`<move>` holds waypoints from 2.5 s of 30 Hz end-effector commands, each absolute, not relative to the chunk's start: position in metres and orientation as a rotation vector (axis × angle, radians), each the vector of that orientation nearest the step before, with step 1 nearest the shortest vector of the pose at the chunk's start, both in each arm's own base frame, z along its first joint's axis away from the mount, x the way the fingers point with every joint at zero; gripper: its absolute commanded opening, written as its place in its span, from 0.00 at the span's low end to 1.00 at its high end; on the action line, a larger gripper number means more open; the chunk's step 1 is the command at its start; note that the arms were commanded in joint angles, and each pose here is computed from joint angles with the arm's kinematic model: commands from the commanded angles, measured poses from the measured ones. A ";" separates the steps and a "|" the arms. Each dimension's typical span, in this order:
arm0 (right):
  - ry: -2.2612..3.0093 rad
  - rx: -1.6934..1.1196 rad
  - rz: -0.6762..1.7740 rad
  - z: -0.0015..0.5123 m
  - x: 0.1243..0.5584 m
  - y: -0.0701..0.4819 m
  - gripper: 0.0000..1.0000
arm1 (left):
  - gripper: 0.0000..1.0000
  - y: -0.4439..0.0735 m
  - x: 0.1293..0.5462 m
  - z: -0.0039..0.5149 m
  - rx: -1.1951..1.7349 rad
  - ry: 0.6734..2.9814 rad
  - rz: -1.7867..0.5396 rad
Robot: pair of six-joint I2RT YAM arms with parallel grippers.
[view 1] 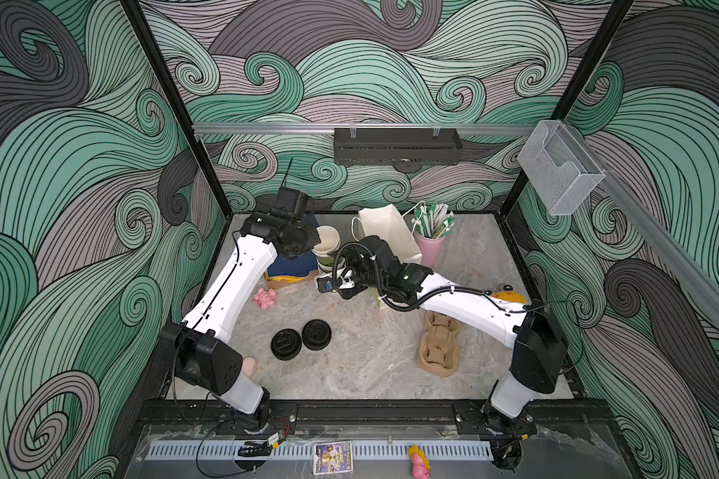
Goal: Pack the takeout coffee
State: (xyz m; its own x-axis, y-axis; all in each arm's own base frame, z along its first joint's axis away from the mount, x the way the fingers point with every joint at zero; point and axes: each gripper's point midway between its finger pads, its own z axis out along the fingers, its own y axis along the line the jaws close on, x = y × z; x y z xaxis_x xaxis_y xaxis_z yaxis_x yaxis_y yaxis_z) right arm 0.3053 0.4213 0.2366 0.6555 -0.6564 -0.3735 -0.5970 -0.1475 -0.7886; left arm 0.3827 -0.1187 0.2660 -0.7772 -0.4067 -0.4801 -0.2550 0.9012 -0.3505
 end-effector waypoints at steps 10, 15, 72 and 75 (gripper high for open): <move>0.947 -1.804 -0.187 0.237 0.309 0.418 0.86 | 0.00 -0.127 0.386 0.274 -0.506 2.464 -0.429; 0.943 -1.781 -0.193 0.240 0.311 0.421 0.85 | 0.00 -0.126 0.385 0.271 -0.515 2.469 -0.423; 1.606 -1.188 0.455 0.304 0.198 0.299 0.90 | 0.00 -0.084 0.345 0.370 -0.432 2.204 -0.338; 1.824 -0.947 0.460 0.293 0.196 0.256 0.89 | 0.00 -0.084 0.317 0.377 -0.342 2.228 -0.359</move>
State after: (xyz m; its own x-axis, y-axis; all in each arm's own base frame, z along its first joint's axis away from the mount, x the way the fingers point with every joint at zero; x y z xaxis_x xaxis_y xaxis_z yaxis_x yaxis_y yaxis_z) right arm 0.1961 0.2881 0.3362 0.1757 -0.4401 -0.8806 -0.8180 0.4324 -0.3793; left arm 0.3478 -0.0923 0.3602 -0.6017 -0.4432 -0.6645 -0.1876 0.8870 -0.4218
